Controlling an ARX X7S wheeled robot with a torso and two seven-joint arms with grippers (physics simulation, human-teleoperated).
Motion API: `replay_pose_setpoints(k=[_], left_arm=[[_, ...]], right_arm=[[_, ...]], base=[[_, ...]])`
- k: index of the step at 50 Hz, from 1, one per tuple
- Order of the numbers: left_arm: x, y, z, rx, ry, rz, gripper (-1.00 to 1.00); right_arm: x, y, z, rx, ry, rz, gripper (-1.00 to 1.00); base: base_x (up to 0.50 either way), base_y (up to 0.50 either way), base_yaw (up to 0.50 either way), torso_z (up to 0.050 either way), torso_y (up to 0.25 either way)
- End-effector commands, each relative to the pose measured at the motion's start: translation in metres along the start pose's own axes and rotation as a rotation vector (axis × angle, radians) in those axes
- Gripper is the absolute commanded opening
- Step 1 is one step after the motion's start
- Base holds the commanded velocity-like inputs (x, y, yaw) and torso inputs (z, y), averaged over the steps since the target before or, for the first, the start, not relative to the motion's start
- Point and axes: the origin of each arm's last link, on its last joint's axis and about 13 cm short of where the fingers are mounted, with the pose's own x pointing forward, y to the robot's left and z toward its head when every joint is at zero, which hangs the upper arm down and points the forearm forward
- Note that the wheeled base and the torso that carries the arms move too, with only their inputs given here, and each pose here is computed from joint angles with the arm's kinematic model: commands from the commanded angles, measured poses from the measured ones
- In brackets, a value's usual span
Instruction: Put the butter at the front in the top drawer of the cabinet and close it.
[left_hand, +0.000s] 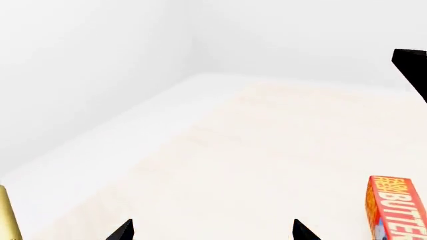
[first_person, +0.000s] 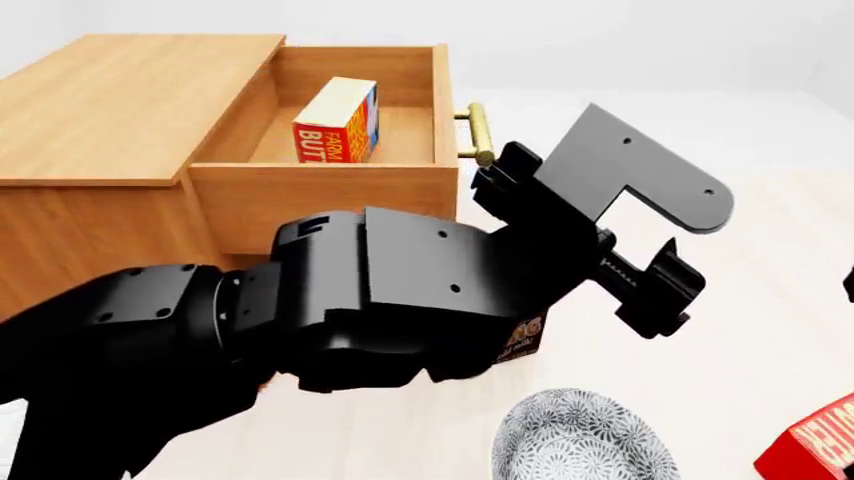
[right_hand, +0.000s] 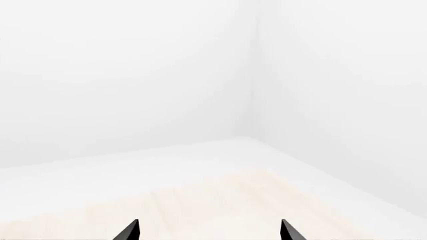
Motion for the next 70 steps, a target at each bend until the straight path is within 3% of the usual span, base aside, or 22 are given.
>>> replay_pose_setpoints(k=[1, 16, 28, 70], left_arm=[[0.014, 0.006, -0.007, -0.001, 0.029, 0.016, 1.0], [0.045, 0.032, -0.025, -0.039, 0.1, 0.074, 1.0], [0.052, 0.037, -0.03, -0.043, 0.116, 0.086, 1.0], [0.036, 0.077, -0.055, -0.038, 0.146, 0.208, 1.0]], right_arm=[[-0.002, -0.002, -0.003, 0.001, 0.004, -0.006, 1.0], [-0.004, -0.007, -0.004, -0.001, 0.005, -0.017, 1.0], [-0.003, -0.008, -0.009, 0.002, 0.014, -0.022, 1.0], [0.005, 0.007, -0.01, -0.005, 0.021, 0.007, 1.0]], base=[[0.0, 0.0, 0.0, 0.0, 0.0], [0.0, 0.0, 0.0, 0.0, 0.0], [0.0, 0.0, 0.0, 0.0, 0.0], [0.0, 0.0, 0.0, 0.0, 0.0]])
